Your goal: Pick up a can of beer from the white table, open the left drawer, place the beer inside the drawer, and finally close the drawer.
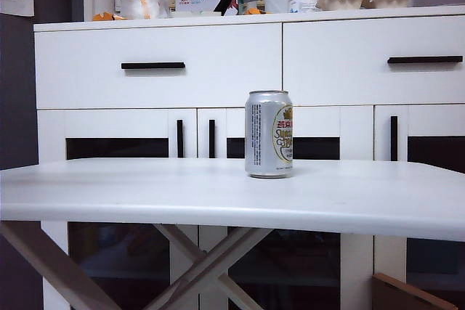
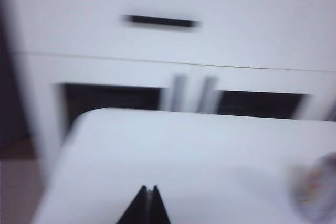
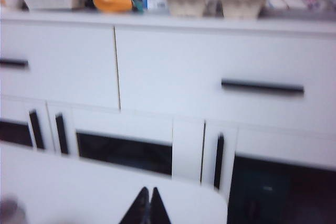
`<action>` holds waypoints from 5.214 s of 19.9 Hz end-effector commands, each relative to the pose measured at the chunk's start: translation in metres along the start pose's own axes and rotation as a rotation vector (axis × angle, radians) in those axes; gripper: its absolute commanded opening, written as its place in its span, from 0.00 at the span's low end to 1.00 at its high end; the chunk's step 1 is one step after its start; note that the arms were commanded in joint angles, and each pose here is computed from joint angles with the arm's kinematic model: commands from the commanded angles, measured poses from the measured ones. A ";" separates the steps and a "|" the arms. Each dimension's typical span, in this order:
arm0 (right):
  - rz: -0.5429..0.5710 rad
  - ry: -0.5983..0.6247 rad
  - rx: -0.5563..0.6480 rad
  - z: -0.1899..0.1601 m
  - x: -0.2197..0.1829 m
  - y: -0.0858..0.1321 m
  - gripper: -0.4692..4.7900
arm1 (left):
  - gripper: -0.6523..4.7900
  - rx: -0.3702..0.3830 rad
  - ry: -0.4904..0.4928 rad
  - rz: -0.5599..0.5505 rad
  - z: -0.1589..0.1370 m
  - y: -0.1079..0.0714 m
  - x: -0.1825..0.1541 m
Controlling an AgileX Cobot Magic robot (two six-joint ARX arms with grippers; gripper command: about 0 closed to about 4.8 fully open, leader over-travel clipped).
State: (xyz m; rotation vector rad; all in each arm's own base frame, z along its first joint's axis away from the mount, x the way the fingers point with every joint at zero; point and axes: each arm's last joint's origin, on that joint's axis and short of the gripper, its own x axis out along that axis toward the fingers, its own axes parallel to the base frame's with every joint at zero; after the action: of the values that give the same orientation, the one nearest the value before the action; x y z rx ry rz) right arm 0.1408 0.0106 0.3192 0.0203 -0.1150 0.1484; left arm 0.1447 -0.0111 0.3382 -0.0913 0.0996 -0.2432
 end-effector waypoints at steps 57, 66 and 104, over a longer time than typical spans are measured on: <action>0.594 0.271 0.069 -0.157 0.191 0.136 0.08 | 0.11 -0.032 0.058 -0.417 0.059 -0.075 0.052; 0.453 0.209 0.055 -0.046 0.145 0.113 0.08 | 0.11 -0.321 0.013 -0.434 0.068 -0.077 0.060; 0.465 0.139 0.028 0.013 0.105 0.098 0.08 | 0.96 -1.354 -0.233 -0.314 0.010 0.008 0.369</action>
State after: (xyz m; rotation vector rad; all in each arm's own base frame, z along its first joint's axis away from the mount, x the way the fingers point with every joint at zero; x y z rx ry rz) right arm 0.2310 0.1234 0.3324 -0.0032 0.1071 0.6071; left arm 0.4994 -0.0926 0.3129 -1.4957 0.0123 -0.4241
